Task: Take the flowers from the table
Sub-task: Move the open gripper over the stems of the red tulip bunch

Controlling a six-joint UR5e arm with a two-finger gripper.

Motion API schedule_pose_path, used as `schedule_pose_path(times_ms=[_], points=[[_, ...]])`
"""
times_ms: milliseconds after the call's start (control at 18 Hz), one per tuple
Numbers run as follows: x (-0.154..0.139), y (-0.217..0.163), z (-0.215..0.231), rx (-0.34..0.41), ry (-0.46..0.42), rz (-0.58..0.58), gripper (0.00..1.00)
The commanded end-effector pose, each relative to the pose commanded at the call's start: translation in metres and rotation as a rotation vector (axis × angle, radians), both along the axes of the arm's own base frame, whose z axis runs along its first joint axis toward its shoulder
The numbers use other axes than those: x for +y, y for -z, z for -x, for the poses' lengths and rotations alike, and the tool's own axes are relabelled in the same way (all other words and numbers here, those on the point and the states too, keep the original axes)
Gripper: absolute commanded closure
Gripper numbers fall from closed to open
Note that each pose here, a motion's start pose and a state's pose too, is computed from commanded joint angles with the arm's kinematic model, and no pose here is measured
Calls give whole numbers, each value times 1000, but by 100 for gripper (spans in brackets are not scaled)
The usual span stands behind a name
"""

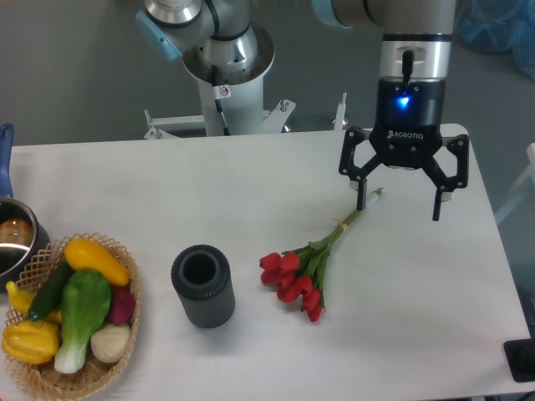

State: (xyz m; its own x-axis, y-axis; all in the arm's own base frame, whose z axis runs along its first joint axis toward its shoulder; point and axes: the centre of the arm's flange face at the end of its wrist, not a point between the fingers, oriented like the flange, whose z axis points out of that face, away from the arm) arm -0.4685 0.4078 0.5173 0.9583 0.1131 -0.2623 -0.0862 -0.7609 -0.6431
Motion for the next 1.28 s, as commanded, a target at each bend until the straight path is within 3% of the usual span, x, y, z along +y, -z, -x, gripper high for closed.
schedule_pose_path(times_ms=[389,556,833,1111,1278], points=[[-1,8,0,-22,-6,2,0],[-3,40,-2,-83,-11,23,0],[-3,74,-3,-103,28,67,0],[-24,150,-18,-64,163,269,0],[-30,164,-21,-65,165,331,0]])
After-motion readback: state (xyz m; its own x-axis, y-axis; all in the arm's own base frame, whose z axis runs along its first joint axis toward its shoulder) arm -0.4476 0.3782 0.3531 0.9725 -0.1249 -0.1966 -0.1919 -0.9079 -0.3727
